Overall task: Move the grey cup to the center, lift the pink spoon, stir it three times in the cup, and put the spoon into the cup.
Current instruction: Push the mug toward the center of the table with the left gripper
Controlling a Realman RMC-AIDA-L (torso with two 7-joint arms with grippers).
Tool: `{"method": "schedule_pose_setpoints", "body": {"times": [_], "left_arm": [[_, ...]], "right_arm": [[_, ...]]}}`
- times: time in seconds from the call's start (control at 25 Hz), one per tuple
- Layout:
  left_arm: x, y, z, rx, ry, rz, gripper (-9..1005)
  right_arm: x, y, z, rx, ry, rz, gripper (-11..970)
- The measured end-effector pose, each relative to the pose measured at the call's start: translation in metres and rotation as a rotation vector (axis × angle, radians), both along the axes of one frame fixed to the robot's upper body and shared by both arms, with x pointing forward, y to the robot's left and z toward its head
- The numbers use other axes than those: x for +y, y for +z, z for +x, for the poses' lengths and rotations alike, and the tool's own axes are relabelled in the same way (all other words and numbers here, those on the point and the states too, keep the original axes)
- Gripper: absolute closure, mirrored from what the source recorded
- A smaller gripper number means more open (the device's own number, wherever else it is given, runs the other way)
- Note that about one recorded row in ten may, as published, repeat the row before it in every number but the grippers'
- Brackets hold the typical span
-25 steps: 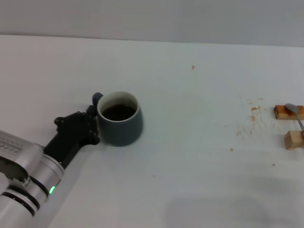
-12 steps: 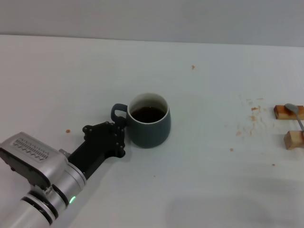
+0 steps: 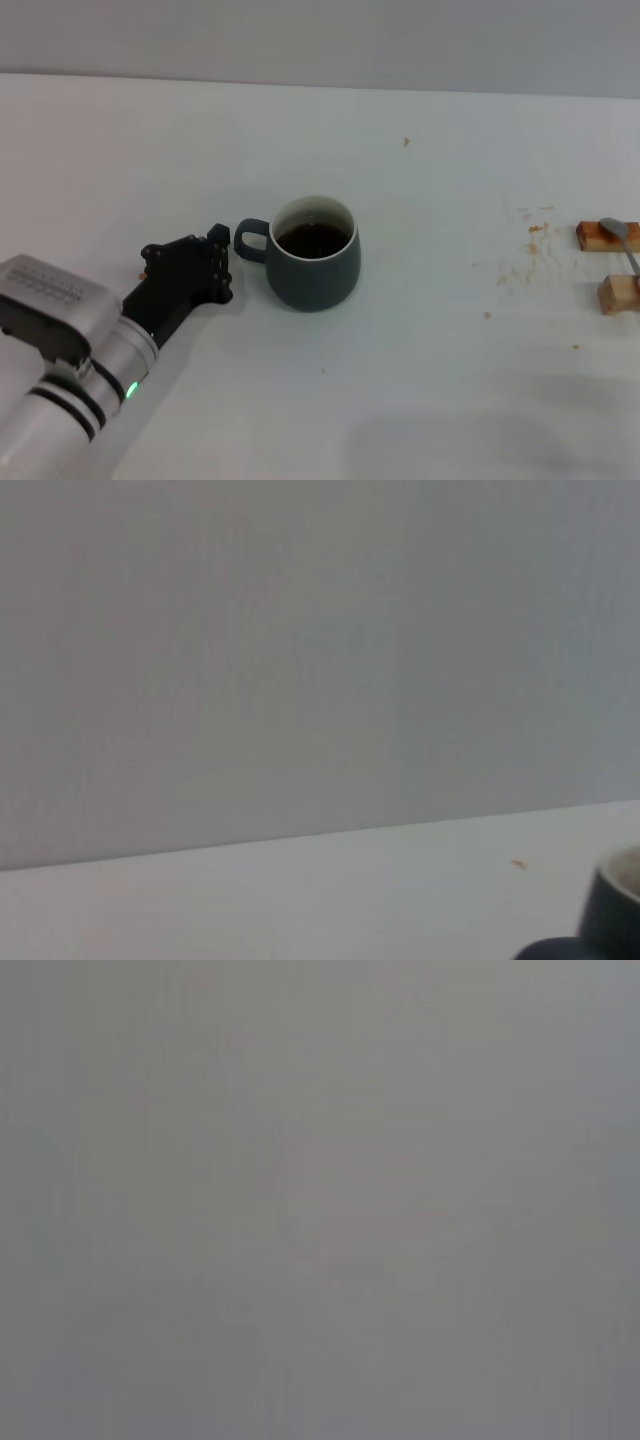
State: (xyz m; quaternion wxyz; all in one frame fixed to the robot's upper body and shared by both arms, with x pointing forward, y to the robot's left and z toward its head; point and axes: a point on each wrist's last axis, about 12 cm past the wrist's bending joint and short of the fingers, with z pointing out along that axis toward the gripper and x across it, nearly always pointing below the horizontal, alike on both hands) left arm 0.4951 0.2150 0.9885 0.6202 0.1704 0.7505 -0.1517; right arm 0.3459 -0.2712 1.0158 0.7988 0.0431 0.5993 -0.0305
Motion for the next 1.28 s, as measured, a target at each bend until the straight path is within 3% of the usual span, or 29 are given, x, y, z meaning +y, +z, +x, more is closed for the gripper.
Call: {"method": "schedule_pose_setpoints", "body": {"times": [0.6,1.28], "left_arm": [[-0.011,0.006,0.015,-0.005,-0.035,0.016,998],[-0.044,0.004,-0.002,0.024,-0.195,0.000,998]], "right_arm": [[0.000,0.000,0.001,-0.002,-0.001,0.000,216],[0.000,-0.001,0.000,0.006,0.000,0.000,217]]}}
